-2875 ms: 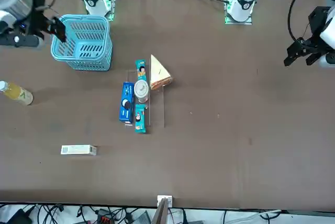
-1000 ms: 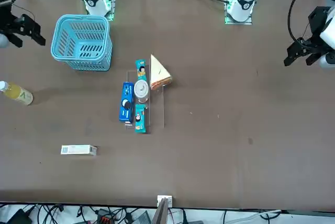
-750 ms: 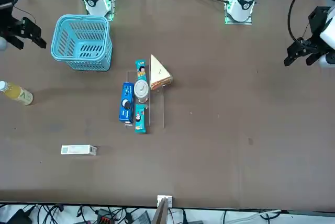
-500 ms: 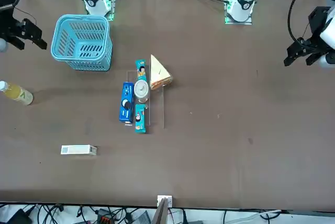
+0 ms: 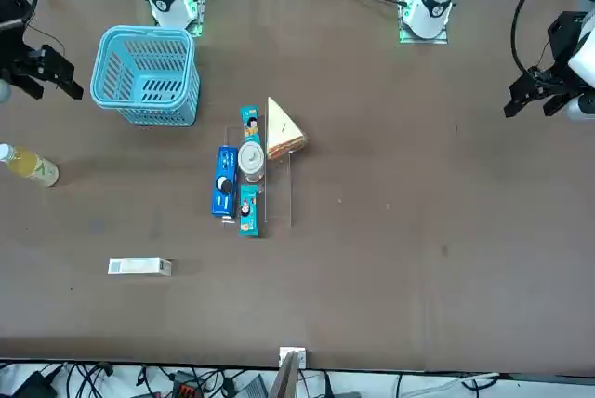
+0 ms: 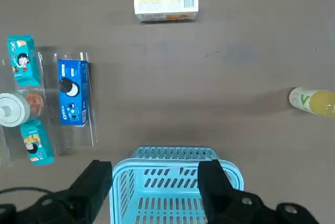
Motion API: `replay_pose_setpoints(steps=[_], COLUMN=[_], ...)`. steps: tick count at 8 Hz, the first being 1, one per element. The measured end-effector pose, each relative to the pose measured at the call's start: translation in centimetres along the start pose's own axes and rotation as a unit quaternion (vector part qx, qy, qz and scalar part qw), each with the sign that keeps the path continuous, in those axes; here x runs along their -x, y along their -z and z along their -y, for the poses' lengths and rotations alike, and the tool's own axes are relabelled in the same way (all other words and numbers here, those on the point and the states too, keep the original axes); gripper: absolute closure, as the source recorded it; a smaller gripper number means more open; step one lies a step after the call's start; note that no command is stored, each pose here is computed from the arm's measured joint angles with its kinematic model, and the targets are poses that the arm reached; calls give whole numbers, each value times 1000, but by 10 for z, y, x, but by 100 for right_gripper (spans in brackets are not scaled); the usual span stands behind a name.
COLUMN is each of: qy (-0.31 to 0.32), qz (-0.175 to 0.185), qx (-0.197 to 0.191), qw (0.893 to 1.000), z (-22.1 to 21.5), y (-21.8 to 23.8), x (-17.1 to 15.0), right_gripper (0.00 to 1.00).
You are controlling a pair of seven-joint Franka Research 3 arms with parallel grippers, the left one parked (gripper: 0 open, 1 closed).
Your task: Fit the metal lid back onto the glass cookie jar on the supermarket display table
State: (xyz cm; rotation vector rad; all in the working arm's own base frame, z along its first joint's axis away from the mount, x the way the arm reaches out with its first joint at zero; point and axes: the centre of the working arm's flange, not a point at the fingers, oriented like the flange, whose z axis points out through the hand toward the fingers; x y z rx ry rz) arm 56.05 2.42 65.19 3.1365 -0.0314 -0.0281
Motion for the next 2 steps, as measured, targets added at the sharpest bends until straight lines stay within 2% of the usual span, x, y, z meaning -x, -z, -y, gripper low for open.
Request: replay_pose_setpoints(steps=[2], qy=[0], qz=[-3], qx=[1], qw=[1000], z=[0], y=[-1], x=[-2], right_gripper=[0])
